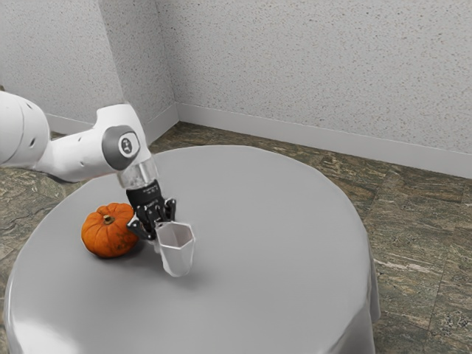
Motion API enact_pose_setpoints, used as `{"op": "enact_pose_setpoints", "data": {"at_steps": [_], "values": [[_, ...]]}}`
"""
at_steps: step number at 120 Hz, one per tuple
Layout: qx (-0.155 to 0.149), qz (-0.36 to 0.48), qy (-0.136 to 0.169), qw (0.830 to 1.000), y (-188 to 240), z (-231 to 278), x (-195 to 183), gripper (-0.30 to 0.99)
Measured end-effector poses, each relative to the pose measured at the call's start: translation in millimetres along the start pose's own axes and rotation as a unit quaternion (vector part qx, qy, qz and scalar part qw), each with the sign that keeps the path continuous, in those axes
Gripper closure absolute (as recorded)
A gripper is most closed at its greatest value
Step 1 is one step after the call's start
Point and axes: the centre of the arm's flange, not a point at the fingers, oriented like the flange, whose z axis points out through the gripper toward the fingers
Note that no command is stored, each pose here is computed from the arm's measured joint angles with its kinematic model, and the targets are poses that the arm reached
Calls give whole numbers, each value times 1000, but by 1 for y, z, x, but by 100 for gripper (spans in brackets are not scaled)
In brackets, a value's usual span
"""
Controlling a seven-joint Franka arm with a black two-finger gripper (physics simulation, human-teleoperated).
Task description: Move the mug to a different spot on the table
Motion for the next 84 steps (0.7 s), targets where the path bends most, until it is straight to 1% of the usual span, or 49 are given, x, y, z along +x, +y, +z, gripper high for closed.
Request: {"op": "enact_pose_setpoints", "data": {"at_steps": [11,19,31,49,67,84], "values": [[-12,-5,-31,999,-3,15,7,61],[-28,-8,-52,998,0,25,8,61],[-51,-3,-67,996,4,29,9,61],[-68,15,-68,995,6,27,13,61],[-75,30,-65,995,6,27,20,61],[-82,34,-54,995,3,22,37,61]]}}
